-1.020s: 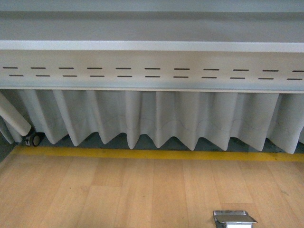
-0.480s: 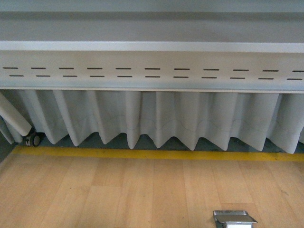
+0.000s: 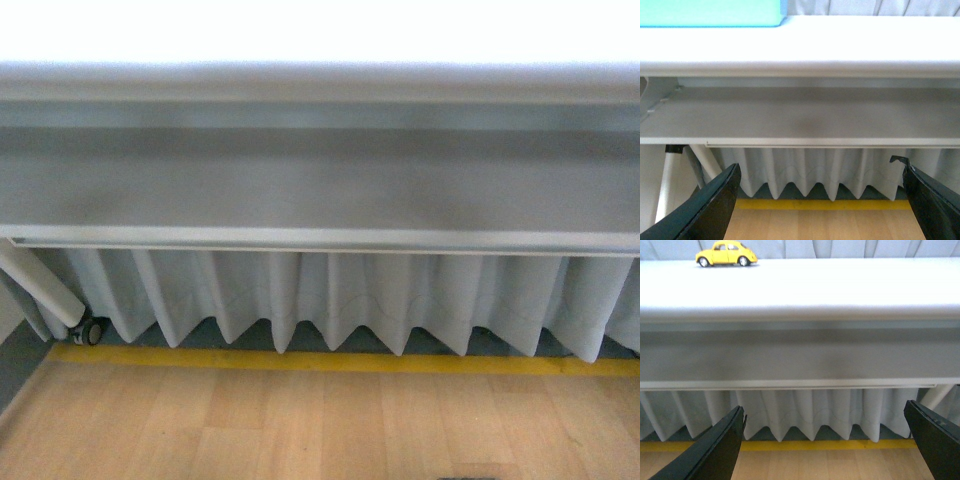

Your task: Wind up and store yellow beetle toy

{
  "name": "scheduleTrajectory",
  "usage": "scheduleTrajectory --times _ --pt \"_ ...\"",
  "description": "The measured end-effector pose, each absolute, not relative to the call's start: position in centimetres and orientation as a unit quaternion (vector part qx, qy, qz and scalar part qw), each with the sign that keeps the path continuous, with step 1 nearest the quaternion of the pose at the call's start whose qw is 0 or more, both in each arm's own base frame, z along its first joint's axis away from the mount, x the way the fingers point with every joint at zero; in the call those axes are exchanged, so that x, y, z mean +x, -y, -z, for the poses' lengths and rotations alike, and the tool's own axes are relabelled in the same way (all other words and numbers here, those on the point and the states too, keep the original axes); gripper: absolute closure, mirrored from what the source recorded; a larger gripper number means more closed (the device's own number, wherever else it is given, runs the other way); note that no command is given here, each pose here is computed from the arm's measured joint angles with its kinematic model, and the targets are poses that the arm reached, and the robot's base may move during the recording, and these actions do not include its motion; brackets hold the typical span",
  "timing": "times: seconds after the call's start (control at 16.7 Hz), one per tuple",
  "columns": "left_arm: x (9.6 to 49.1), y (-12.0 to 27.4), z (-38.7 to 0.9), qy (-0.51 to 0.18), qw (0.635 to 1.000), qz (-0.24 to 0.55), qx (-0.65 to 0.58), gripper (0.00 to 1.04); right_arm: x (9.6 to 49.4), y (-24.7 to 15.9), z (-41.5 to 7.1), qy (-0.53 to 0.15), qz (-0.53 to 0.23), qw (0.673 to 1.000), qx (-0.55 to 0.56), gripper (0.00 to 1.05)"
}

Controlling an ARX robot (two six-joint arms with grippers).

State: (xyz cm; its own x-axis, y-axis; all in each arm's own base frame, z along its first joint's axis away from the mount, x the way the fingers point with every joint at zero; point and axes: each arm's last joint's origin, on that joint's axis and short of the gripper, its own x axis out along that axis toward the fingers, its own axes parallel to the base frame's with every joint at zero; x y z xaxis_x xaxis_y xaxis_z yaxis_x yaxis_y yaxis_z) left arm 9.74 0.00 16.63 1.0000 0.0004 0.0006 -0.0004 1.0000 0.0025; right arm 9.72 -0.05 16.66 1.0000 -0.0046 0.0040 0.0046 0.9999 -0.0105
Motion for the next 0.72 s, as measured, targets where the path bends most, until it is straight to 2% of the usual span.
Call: scheduleTrajectory --times 0.72 --pt "9.74 0.00 -16.64 0.001 1.000 0.000 0.001 0.07 9.72 0.05 -16.66 0.002 0.003 1.000 -0.005 0.07"
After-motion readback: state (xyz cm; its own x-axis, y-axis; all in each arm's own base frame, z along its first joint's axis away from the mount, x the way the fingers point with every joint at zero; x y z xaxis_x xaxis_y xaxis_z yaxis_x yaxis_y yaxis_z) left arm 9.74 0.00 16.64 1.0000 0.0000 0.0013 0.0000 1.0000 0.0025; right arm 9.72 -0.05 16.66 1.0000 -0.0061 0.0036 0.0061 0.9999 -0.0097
